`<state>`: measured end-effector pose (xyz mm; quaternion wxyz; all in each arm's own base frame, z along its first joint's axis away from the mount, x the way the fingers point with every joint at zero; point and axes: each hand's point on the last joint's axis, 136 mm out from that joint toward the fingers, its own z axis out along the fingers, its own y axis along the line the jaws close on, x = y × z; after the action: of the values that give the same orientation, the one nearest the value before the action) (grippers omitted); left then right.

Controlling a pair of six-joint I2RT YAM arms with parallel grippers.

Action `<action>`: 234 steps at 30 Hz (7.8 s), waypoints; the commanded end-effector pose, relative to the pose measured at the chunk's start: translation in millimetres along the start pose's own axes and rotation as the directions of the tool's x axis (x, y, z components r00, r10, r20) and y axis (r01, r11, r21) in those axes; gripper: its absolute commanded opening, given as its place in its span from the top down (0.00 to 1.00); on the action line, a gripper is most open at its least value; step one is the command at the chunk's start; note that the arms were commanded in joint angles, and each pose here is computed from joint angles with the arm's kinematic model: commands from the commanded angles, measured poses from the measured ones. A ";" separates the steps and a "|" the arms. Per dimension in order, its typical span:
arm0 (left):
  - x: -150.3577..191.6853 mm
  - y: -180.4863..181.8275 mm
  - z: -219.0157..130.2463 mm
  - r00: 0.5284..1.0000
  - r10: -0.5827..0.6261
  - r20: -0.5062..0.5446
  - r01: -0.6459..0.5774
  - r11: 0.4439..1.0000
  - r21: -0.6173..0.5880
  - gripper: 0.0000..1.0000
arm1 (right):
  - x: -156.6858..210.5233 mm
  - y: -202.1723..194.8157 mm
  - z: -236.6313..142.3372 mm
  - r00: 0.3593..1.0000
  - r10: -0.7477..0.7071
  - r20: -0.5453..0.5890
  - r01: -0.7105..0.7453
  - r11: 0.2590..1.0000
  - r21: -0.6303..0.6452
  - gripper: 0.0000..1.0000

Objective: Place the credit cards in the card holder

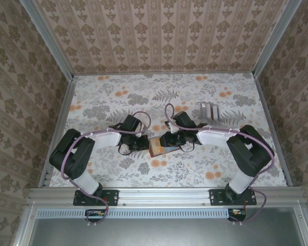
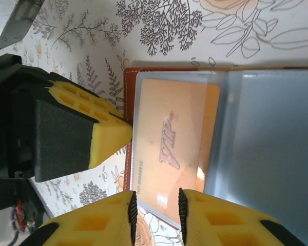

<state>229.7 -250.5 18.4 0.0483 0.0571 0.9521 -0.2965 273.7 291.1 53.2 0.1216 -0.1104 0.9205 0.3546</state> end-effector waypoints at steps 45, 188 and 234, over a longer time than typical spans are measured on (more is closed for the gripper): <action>6.3 21.8 -11.7 0.999 -0.038 0.020 0.039 0.999 -0.032 0.77 | 33.2 -24.1 -54.3 0.971 0.180 0.155 -0.222 0.918 0.330 0.57; 32.6 -17.9 10.8 0.998 -0.068 0.012 0.068 0.997 0.040 0.82 | 65.6 -41.8 -38.2 0.972 0.197 0.128 -0.222 0.951 0.218 0.82; 32.6 -25.0 14.8 0.999 -0.038 0.006 0.038 0.999 0.011 0.84 | 83.5 -54.9 -18.2 0.963 0.257 0.082 -0.269 0.927 0.261 0.66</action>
<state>200.2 -271.1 19.1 0.0562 0.0263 0.9501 -0.3058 215.8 228.0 22.6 0.1396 0.0238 0.9593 0.2444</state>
